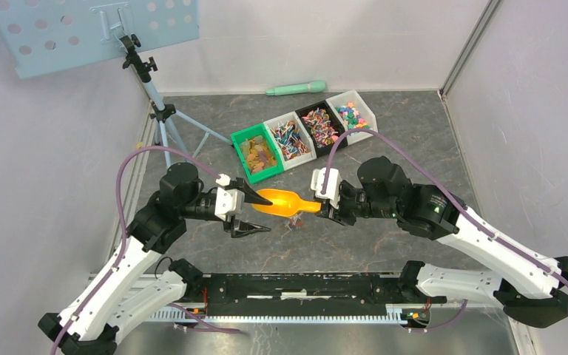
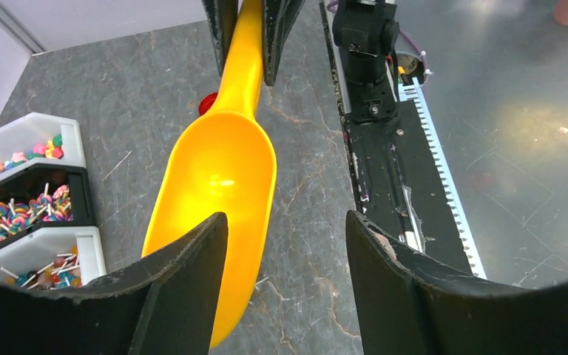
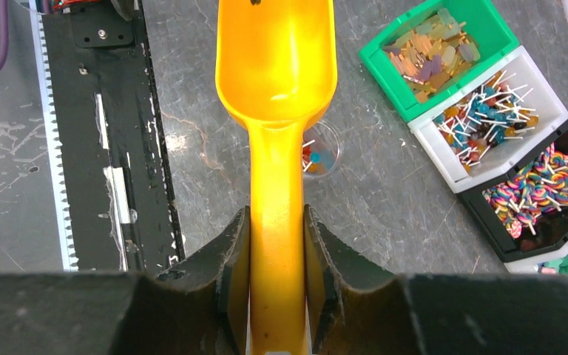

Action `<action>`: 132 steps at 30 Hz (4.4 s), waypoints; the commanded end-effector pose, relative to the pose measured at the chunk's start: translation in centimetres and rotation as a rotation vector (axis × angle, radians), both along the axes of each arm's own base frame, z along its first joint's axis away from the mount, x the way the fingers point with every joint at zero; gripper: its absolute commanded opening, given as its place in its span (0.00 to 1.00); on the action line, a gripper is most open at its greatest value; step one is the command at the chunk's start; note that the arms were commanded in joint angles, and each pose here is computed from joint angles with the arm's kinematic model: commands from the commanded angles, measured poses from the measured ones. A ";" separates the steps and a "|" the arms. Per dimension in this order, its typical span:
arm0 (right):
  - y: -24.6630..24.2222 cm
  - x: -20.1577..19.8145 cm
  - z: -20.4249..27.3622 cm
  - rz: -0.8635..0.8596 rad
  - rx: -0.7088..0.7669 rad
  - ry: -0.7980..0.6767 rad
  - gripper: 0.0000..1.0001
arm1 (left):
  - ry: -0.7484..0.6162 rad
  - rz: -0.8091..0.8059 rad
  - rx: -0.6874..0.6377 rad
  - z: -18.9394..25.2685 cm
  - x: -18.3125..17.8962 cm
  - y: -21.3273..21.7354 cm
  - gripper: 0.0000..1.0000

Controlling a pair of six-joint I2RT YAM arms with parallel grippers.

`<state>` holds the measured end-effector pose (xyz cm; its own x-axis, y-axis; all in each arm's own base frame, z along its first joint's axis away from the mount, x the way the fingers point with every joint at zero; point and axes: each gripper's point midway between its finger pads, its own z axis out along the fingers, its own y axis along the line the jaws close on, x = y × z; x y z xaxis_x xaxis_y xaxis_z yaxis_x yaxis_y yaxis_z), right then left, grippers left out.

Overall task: Pack the candies
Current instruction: Adjust the spatula, then scoop the fake candies from the storage box.

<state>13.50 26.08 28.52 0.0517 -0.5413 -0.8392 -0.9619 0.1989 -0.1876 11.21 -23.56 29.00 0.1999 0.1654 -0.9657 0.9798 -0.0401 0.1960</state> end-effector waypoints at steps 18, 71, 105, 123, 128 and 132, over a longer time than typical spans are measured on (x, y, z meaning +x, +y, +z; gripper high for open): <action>2.5 -0.1 0.6 0.051 0.133 -0.022 0.02 | -0.028 0.022 0.048 -1.2 1.0 -1.5 0.17; 2.6 -0.9 7.6 0.045 0.415 -0.020 0.73 | 0.092 -0.092 -0.030 -1.2 -2.9 -0.2 0.02; 3.3 -3.1 4.8 0.198 0.534 0.121 0.24 | 0.077 -0.071 -0.106 -0.7 -2.3 -0.7 0.02; 3.4 5.7 4.4 -0.243 0.488 0.056 0.00 | -0.046 0.548 -0.098 -0.6 5.1 4.6 1.00; 5.1 9.1 3.8 -0.369 0.432 0.089 0.00 | -0.066 0.886 -0.073 -1.4 7.7 9.8 1.00; 5.9 12.5 2.5 -0.507 0.343 0.083 0.00 | -0.092 1.052 -0.080 -2.2 8.2 13.0 1.00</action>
